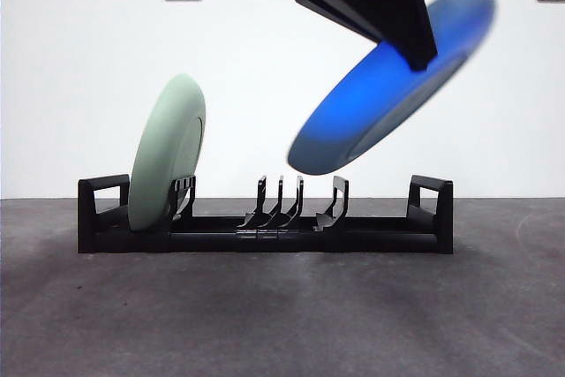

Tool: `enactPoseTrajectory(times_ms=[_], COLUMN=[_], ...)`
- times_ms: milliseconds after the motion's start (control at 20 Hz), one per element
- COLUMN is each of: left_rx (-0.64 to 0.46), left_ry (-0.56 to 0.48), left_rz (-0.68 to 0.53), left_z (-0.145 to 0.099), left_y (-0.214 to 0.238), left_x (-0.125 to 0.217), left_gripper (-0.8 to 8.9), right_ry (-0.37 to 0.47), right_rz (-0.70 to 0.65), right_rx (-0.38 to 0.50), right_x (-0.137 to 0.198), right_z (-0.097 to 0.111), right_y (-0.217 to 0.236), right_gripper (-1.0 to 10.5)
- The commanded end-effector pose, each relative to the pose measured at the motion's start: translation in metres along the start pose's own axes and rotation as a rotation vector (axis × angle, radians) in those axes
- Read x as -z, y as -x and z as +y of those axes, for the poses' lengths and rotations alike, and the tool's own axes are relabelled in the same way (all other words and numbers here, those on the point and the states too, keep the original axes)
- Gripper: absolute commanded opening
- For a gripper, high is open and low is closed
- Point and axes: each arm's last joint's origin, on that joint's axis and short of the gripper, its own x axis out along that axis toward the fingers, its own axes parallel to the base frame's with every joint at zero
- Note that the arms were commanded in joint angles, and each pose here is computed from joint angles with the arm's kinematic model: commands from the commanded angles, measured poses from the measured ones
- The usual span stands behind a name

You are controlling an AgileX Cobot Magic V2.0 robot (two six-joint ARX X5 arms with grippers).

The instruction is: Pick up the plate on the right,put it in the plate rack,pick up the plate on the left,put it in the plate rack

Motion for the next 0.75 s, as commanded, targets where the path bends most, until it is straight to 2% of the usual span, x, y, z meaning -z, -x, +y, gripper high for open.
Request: enactPoseTrajectory(times_ms=[50, 150, 250, 500, 750], left_rx=[0.059, 0.12, 0.146, 0.103, 0.061], left_ry=[0.223, 0.368, 0.463, 0.571, 0.646], left_rz=[-0.131, -0.274, -0.389, -0.545, -0.606], left_z=[0.034, 0.065, 0.089, 0.124, 0.147], left_y=[0.001, 0.008, 0.016, 0.032, 0.034], left_x=[0.001, 0.001, 0.0, 0.002, 0.009], left_gripper=[-0.09, -0.09, -0.09, -0.09, -0.09], right_ry=[0.027, 0.025, 0.025, 0.024, 0.024], right_rz=[-0.057, -0.079, -0.082, -0.077, -0.07], right_rx=[0.054, 0.067, 0.066, 0.065, 0.067], right_x=[-0.003, -0.004, -0.004, -0.004, -0.004], right_z=[-0.001, -0.002, -0.002, -0.002, -0.002], right_y=[0.011, 0.016, 0.017, 0.016, 0.014], right_gripper=[3.8, 3.8, 3.8, 3.8, 3.7])
